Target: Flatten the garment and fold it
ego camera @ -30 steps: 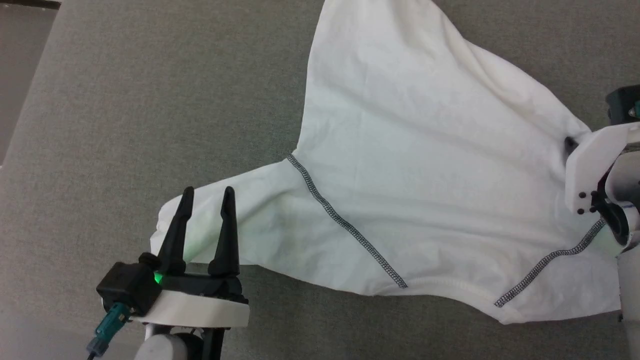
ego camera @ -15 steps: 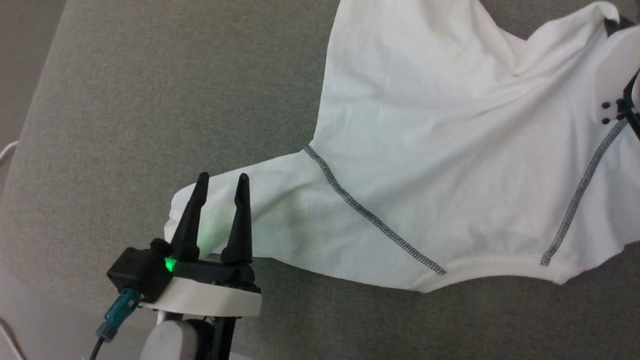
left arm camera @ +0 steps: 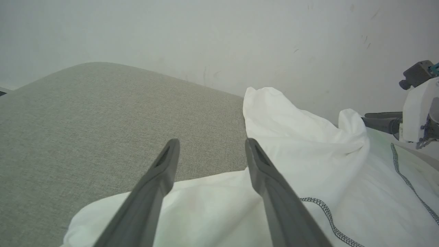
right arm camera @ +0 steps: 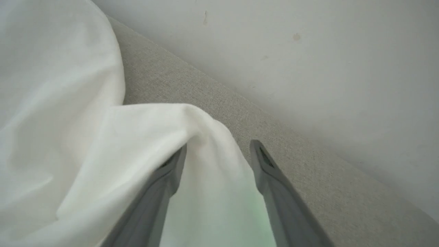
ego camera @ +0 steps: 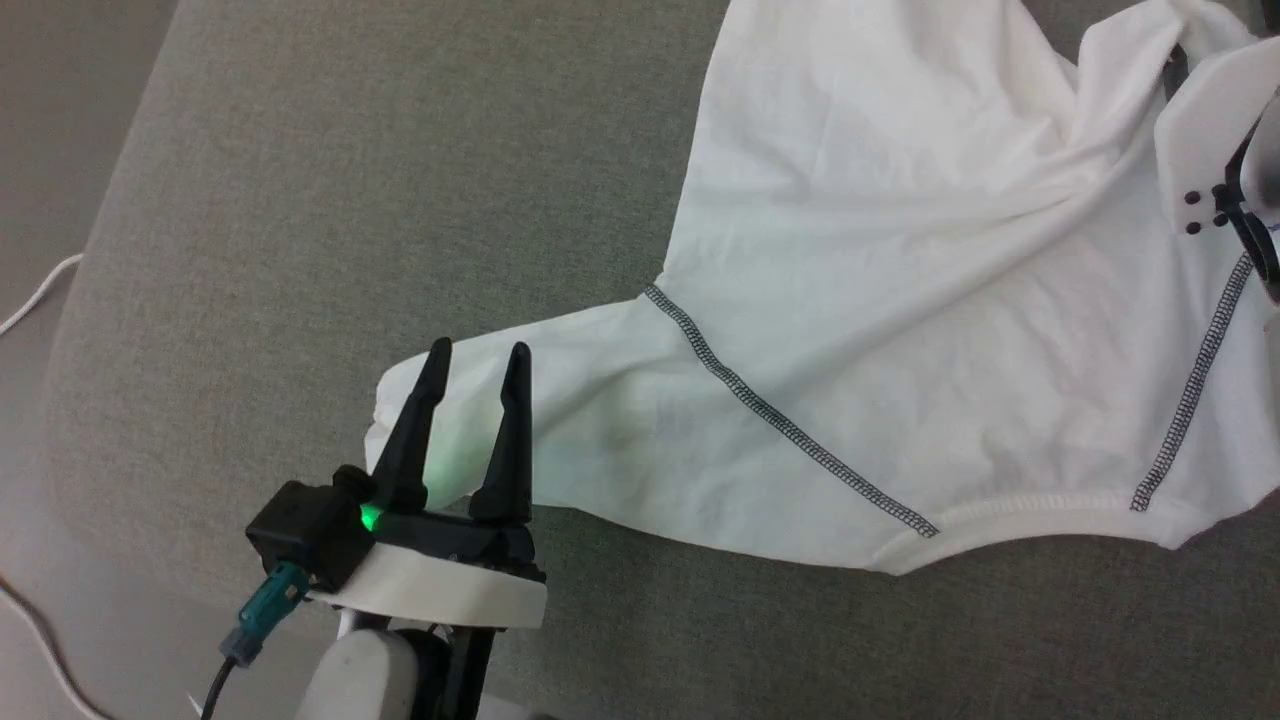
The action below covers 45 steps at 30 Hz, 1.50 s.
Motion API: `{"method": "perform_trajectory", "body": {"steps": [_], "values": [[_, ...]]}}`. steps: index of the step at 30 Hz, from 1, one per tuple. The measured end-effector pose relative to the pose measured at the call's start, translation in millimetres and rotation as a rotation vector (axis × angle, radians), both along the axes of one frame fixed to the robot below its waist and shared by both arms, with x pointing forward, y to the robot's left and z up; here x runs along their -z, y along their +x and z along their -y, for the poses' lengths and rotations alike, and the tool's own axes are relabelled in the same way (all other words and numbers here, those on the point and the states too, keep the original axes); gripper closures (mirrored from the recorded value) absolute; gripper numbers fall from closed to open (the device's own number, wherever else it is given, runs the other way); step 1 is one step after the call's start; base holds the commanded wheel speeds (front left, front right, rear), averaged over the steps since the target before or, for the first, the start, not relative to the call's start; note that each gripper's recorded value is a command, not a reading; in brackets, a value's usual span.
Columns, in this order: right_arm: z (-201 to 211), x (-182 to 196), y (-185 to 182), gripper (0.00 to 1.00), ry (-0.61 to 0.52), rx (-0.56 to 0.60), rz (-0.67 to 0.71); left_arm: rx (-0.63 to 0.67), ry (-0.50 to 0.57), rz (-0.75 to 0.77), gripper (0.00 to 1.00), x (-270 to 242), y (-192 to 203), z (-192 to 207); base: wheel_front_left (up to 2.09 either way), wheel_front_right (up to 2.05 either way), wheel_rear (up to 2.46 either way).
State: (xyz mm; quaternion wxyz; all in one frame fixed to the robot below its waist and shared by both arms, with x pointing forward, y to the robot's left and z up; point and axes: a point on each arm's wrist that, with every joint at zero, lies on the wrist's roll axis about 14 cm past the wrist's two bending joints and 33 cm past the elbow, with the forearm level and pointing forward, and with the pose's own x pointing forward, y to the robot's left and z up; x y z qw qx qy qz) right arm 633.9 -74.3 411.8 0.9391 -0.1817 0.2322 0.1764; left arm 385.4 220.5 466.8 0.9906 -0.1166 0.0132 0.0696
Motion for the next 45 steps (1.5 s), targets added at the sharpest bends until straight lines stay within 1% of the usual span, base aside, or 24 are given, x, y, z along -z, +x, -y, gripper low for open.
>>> {"method": "perform_trajectory", "body": {"steps": [4, 6, 8, 11, 16, 19, 23, 26, 29, 30, 31, 32, 35, 39, 41, 45], "values": [[2.5, -26.5, -2.9, 0.00, 0.115, 0.033, 0.085, 0.011, 0.004, 0.021, 0.00, -6.9, -0.4, 3.1, 0.00, 0.00, 0.00], [7.6, -38.9, -11.0, 0.00, 0.163, 0.054, 0.117, 0.015, 0.005, 0.030, 0.00, -10.3, -3.3, 4.7, 0.00, 0.00, 0.00], [18.8, -47.4, -23.9, 0.00, 0.187, 0.079, 0.140, 0.018, 0.000, 0.033, 0.00, -11.3, -7.8, 6.7, 0.00, 0.00, 0.00], [58.1, -53.9, -49.6, 0.00, 0.188, 0.163, 0.151, 0.037, -0.002, 0.040, 0.00, -13.6, -11.8, 13.6, 0.00, 0.00, 0.00], [135.8, -62.9, -111.1, 0.00, 0.127, 0.326, 0.158, 0.067, -0.010, 0.072, 0.00, -22.6, -10.0, 24.0, 0.00, 0.00, 0.00], [164.7, -56.2, -153.9, 0.00, 0.129, 0.422, 0.117, 0.085, -0.014, 0.089, 0.00, -26.6, -6.1, 29.4, 0.00, 0.00, 0.00], [178.9, -28.8, -201.7, 0.00, 0.139, 0.508, 0.004, 0.101, -0.020, 0.092, 0.00, -26.0, -2.0, 34.2, 0.00, 0.00, 0.00], [183.3, -8.0, -221.0, 0.00, 0.133, 0.537, -0.068, 0.112, -0.017, 0.085, 0.00, -23.1, 0.6, 36.7, 0.00, 0.00, 0.00], [183.1, 12.6, -229.9, 0.00, 0.138, 0.552, -0.126, 0.119, -0.018, 0.077, 0.00, -19.9, 2.8, 38.5, 0.00, 0.00, 0.00], [182.8, 19.8, -233.1, 0.38, 0.140, 0.558, -0.151, 0.121, -0.018, 0.076, 0.00, -19.1, 3.4, 38.8, 0.00, 0.00, 0.00], [182.5, 26.2, -236.1, 0.80, 0.144, 0.564, -0.171, 0.121, -0.017, 0.074, 0.00, -18.4, 4.0, 38.7, 0.00, 0.00, 0.00], [182.4, 30.2, -237.3, 1.00, 0.146, 0.568, -0.179, 0.122, -0.017, 0.073, 0.00, -17.8, 4.5, 38.8, 0.00, 0.00, 0.00], [181.7, 27.5, -228.9, 1.00, 0.163, 0.570, -0.153, 0.123, -0.015, 0.072, 0.00, -17.1, 6.2, 38.4, 0.00, 0.00, 0.00], [189.5, 0.3, -207.1, 1.00, 0.155, 0.554, -0.051, 0.132, -0.008, 0.079, 0.00, -18.6, 9.0, 40.2, 0.00, 0.00, 0.00], [201.4, -22.5, -193.0, 1.00, 0.118, 0.542, 0.021, 0.141, -0.011, 0.084, 0.00, -19.6, 10.7, 43.2, 0.00, 0.00, 0.00], [232.5, -71.7, -163.0, 1.00, -0.017, 0.516, 0.146, 0.153, -0.014, 0.079, 0.00, -17.0, 13.4, 47.1, 0.00, 0.00, 0.00]]}}
